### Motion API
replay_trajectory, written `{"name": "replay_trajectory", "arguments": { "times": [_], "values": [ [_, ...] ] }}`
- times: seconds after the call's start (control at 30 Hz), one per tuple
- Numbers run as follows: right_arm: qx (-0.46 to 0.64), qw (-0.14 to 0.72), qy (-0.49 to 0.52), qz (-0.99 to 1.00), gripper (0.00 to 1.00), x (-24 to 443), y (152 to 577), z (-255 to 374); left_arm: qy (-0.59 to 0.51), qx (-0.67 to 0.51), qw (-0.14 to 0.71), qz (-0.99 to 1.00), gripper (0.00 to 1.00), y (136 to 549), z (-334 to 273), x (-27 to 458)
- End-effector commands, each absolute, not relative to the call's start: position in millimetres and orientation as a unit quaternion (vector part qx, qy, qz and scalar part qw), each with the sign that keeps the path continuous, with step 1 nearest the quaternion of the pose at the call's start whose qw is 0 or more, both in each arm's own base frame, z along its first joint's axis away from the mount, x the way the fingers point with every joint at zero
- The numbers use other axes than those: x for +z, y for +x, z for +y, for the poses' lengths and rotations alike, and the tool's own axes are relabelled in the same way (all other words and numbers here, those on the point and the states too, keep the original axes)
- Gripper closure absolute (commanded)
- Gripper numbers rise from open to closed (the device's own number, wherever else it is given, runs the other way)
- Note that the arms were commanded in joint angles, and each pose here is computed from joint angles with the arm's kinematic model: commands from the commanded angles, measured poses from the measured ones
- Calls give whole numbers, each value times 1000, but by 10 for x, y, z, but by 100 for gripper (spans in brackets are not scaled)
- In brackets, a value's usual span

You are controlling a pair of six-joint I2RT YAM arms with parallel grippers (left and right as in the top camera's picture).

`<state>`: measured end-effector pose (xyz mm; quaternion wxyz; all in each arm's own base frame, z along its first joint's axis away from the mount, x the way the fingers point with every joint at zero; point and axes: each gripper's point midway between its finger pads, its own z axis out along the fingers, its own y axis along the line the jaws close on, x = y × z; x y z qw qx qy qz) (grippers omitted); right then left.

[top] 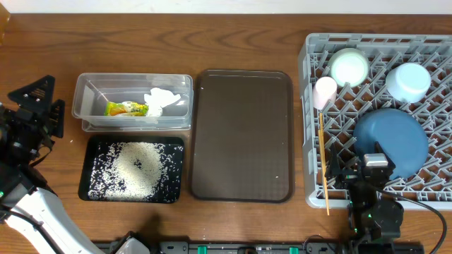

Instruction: Sort waste into correct bins and load items into the dishwasher rack

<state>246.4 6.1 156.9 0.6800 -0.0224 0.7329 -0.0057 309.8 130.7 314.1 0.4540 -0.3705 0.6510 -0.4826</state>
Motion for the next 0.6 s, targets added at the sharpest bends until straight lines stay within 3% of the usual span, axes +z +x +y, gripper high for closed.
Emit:
{"name": "replay_trajectory", "arguments": {
  "times": [0.0, 0.33, 0.57],
  "values": [
    [-16, 680, -24, 732, 1, 1567, 2462, 39, -356, -486, 457, 654, 5, 3098, 1252, 3221],
    [-16, 680, -24, 732, 1, 1567, 2462, 39, -230, -517, 454, 688, 5, 3022, 329, 3613],
    [-16, 680, -24, 732, 1, 1567, 2462, 39, -84, -562, 430, 702, 5, 2643, -647, 3932]
  ]
}}
